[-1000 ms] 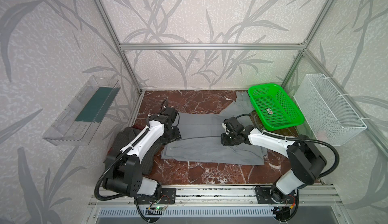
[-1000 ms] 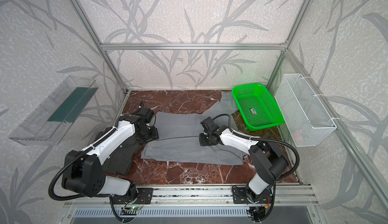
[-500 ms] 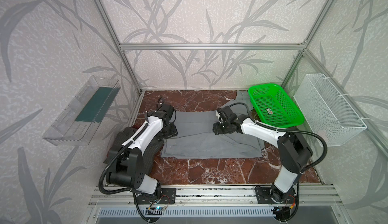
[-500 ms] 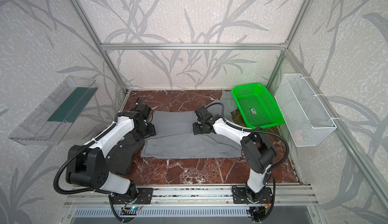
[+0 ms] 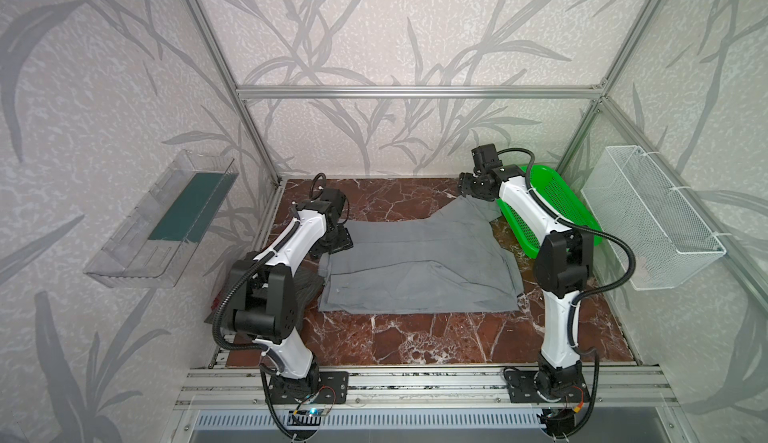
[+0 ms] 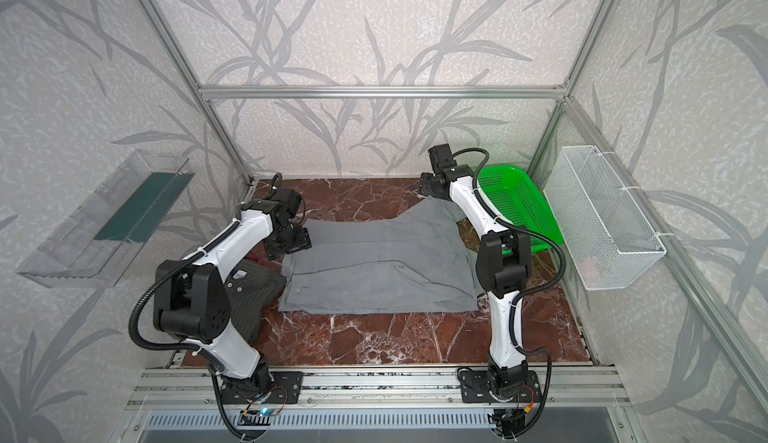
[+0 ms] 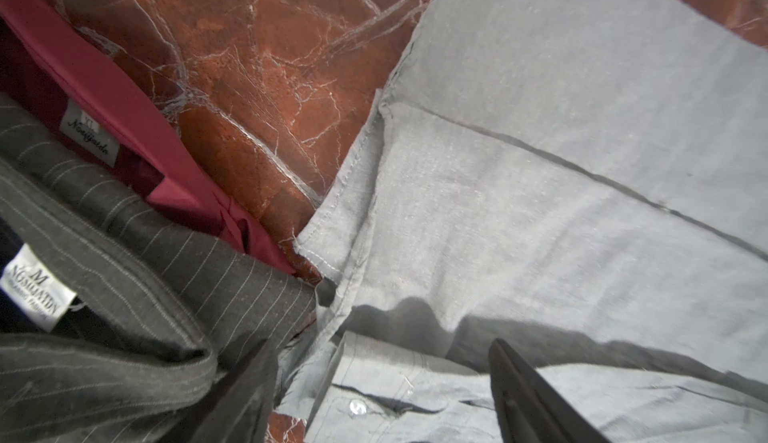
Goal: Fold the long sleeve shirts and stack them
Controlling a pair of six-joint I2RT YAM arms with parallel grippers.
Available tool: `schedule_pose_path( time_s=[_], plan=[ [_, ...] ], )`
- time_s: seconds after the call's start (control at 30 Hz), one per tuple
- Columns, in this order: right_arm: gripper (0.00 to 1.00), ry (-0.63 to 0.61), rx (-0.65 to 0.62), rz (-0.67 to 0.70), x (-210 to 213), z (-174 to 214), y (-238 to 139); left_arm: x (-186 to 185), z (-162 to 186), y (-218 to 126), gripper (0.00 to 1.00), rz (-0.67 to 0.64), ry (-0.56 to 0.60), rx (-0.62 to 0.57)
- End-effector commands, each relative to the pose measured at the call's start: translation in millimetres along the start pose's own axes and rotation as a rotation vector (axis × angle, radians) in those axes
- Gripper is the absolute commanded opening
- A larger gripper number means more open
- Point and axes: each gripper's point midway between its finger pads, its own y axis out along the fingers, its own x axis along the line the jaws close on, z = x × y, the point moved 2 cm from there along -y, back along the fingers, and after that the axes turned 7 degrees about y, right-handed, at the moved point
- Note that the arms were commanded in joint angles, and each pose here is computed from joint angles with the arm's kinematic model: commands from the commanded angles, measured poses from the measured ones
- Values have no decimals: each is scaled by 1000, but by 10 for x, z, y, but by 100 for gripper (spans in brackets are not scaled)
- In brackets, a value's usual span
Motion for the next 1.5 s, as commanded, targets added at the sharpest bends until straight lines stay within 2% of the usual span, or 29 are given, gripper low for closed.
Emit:
schedule_pose_path(
  time_s=[0.0,0.13,0.33,0.47,0.63,0.73,0.83,0.93,1.1,1.23,1.3,1.4,1.47],
  plan=[
    [81,-33,78,143,-177,18,205,86,-89,-55,84,-37,13,-19],
    [81,-6,88,144,-209,-110,495,106,-153,-25,85,-32,-1,-17],
    [82,42,123,110,-372,-18,990,112,-256,17,85,-44,-6,-10],
    [82,32,124,95,-385,-8,1095,117,-281,55,85,-54,-2,-3],
    [77,19,155,133,-509,101,1272,129,-272,114,85,-67,1,3],
    [68,17,182,128,-542,186,1374,137,-279,133,84,-75,0,-1],
    [52,25,239,35,-408,308,1454,131,-276,167,84,-77,2,5],
    [43,11,290,-52,-214,449,1485,130,-273,186,85,-74,0,8],
    [26,-39,343,-93,32,644,1344,133,-264,193,85,-71,3,6],
    [20,-49,393,-85,142,854,1142,139,-243,207,84,-70,4,8],
    [22,-61,385,-71,184,950,1033,146,-236,211,84,-68,3,9],
    [34,-46,308,-77,215,992,828,137,-238,205,84,-62,5,5],
    [45,-31,231,-94,242,864,681,132,-232,218,84,-59,7,8]
  ],
)
